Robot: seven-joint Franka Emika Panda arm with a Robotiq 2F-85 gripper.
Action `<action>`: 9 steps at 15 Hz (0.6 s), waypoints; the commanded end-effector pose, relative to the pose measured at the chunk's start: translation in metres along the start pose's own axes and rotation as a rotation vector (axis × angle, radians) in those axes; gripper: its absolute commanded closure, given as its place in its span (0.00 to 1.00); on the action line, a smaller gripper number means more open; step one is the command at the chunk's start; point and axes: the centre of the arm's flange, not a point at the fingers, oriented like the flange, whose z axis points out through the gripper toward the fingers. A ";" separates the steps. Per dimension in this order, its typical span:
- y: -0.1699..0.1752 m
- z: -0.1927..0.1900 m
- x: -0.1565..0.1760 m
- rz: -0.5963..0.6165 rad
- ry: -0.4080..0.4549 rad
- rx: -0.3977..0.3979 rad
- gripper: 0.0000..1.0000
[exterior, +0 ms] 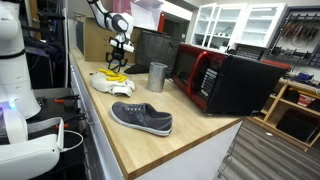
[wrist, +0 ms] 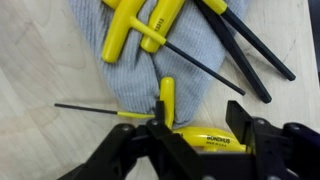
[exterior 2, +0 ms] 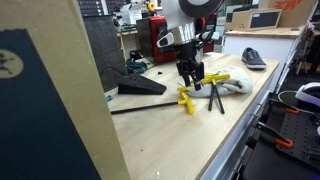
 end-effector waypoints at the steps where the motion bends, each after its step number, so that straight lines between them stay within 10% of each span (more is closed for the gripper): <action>1: -0.007 -0.003 0.004 0.031 0.016 0.000 0.65; 2: -0.008 -0.003 0.004 0.033 0.015 -0.009 0.73; 4: -0.009 -0.003 0.005 0.040 0.013 -0.036 0.36; 9: -0.009 -0.005 0.012 0.074 0.015 -0.084 0.14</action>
